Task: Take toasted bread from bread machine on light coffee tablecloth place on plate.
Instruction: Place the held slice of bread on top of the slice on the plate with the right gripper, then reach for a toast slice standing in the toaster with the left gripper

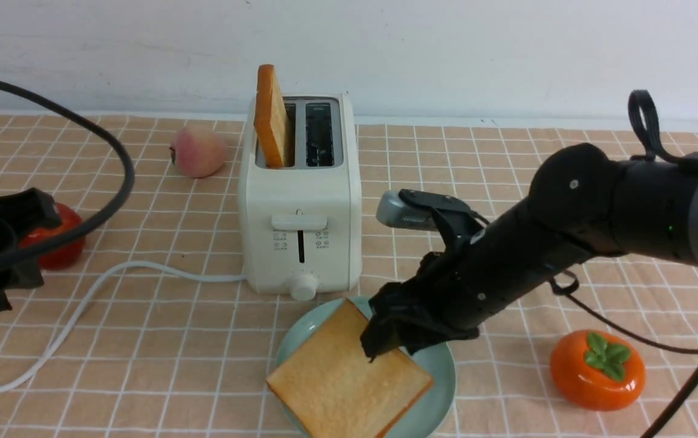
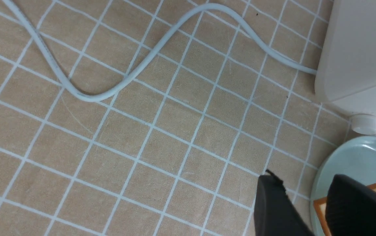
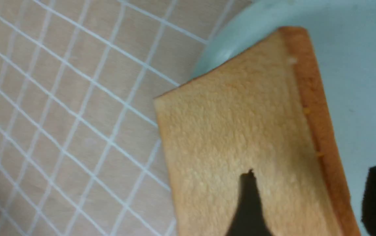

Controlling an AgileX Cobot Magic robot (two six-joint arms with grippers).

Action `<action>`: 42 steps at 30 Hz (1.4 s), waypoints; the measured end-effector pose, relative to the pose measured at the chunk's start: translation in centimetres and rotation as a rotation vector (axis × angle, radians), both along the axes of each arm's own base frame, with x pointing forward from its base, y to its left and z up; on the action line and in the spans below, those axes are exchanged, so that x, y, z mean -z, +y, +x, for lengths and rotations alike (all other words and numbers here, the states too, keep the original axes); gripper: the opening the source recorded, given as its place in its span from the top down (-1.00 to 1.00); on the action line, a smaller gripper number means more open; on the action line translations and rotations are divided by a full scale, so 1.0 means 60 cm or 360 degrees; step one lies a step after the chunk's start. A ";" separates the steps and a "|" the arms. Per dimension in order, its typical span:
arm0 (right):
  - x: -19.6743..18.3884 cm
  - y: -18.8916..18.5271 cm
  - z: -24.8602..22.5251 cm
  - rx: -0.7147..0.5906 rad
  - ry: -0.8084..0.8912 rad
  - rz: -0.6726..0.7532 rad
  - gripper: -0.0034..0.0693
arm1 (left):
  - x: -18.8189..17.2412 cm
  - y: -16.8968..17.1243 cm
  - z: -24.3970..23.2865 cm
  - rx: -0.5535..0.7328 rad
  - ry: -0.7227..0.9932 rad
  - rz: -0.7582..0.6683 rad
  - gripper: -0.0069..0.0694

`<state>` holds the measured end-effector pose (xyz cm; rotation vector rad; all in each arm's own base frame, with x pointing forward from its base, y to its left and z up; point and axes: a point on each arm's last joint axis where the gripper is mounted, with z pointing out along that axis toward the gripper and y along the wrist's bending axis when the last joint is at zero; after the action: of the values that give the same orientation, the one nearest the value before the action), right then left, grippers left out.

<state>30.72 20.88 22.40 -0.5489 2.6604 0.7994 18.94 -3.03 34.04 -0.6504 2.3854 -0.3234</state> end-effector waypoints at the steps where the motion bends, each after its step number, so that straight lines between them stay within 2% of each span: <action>1: -0.018 -0.012 0.000 0.0036 -0.0050 -0.0065 -0.70 | 0.000 0.000 0.000 0.0000 0.0002 0.0000 0.20; 2: -0.038 -0.025 0.001 0.0051 -0.0112 -0.0127 -0.84 | 0.000 0.000 0.000 0.0000 -0.0005 -0.0001 0.20; 3: -0.056 -0.034 0.003 0.0092 -0.0147 -0.0160 -0.89 | -0.001 0.000 0.001 0.0004 -0.0014 0.0000 0.20; 4: -0.061 -0.037 0.003 0.0085 -0.0168 -0.0173 -0.90 | -0.001 0.000 0.001 0.0006 -0.0021 0.0000 0.20; 7: -0.163 -0.079 -0.008 0.0210 -0.0400 -0.0324 -0.94 | -0.014 -0.005 0.013 0.0100 -0.0126 0.0030 0.19; 9: -0.198 -0.091 -0.018 0.0247 -0.0481 -0.0352 -0.90 | -0.025 -0.010 0.022 0.0157 -0.0179 0.0037 0.16; 10: -0.248 -0.107 -0.042 0.0295 -0.0581 -0.0326 -0.82 | -0.052 -0.020 0.044 0.0239 -0.0279 0.0019 0.12; 12: -0.272 -0.115 -0.058 0.0314 -0.0627 -0.0295 -0.76 | -0.072 -0.027 0.059 0.0287 -0.0338 0.0000 0.09; 16: -0.319 -0.134 -0.104 0.0352 -0.0685 -0.0187 -0.57 | -0.121 -0.074 0.139 0.0496 -0.0418 -0.0026 -0.06; 20: -0.331 -0.142 -0.125 0.0345 -0.0672 -0.0167 -0.49 | -0.118 -0.132 0.209 0.0596 -0.0286 -0.0012 -0.20; 23: -0.327 -0.146 -0.137 0.0317 -0.0588 -0.0219 -0.48 | -0.106 -0.170 0.264 0.0541 -0.0210 0.0073 -0.28; 28: -0.317 -0.151 -0.150 0.0269 -0.0444 -0.0304 -0.48 | -0.069 -0.196 0.346 0.0403 -0.0189 0.0179 -0.30; 33: -0.315 -0.153 -0.153 0.0258 -0.0408 -0.0326 -0.47 | -0.021 -0.219 0.411 0.0386 -0.0170 0.0215 -0.30; 38: -0.318 -0.155 -0.157 0.0250 -0.0419 -0.0325 -0.47 | 0.040 -0.231 0.454 0.0388 -0.0105 0.0295 -0.22; 42: -0.324 -0.158 -0.164 0.0226 -0.0455 -0.0325 -0.47 | 0.048 -0.229 0.462 0.0385 -0.0112 0.0351 0.01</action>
<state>20.85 11.38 41.86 -0.4760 2.4930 0.3789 46.64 -16.77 31.17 -0.2463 2.3902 -0.1769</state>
